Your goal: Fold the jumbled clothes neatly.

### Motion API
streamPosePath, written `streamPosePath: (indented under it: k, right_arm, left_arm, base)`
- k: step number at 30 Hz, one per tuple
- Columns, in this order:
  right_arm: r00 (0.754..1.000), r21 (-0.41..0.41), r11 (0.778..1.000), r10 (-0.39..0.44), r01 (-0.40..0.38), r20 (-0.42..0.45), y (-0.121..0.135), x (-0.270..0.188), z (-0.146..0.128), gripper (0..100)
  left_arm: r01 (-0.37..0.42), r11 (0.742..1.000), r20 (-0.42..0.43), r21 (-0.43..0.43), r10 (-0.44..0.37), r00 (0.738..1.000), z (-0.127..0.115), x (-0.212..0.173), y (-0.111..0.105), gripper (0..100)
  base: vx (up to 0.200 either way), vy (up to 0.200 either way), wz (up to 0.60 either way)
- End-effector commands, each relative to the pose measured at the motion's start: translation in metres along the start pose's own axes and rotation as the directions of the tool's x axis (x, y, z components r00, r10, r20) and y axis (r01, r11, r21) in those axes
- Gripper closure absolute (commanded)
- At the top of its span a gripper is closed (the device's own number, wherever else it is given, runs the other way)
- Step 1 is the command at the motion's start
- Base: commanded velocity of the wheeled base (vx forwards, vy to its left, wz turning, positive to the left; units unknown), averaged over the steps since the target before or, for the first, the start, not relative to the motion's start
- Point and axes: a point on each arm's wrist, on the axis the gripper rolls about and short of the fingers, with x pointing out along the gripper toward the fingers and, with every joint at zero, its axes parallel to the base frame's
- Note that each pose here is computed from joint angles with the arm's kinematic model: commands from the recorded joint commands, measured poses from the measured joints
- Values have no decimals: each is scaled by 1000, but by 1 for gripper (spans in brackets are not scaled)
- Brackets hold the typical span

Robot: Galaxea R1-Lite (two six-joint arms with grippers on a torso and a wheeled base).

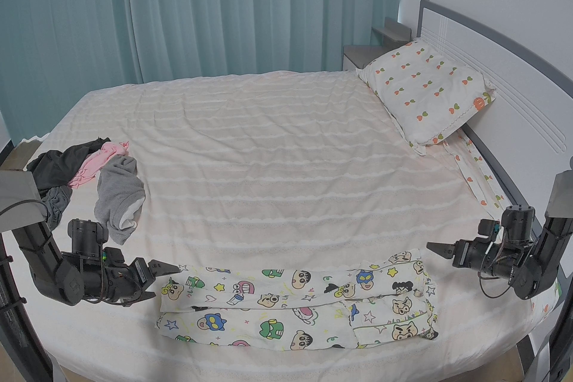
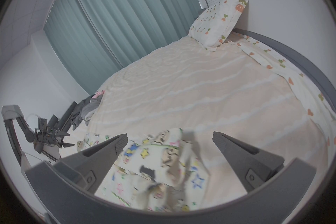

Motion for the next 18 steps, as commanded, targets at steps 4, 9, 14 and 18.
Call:
streamPosePath:
  k: [4,9,14,18]
  right_arm:
    - [994,88,991,105,-101,-42,48,69,3,0]
    - [993,94,991,97,-91,-64,43,83,-4,0]
    - [973,129,992,39,-10,-229,24,108,-45,0]
    - [967,133,991,31,3,-254,24,105,-47,0]
  left_arm:
    - [134,990,12,-35,-134,991,-4,-13,-5,0]
    - [145,989,30,-17,-144,989,-5,-12,-3,0]
    - [112,994,79,21,-113,990,-10,2,0,0]
    - [105,994,77,22,-106,991,-12,3,0,0]
  base:
    - [0,0,0]
    - [0,0,0]
    - [0,0,0]
    - [0,0,0]
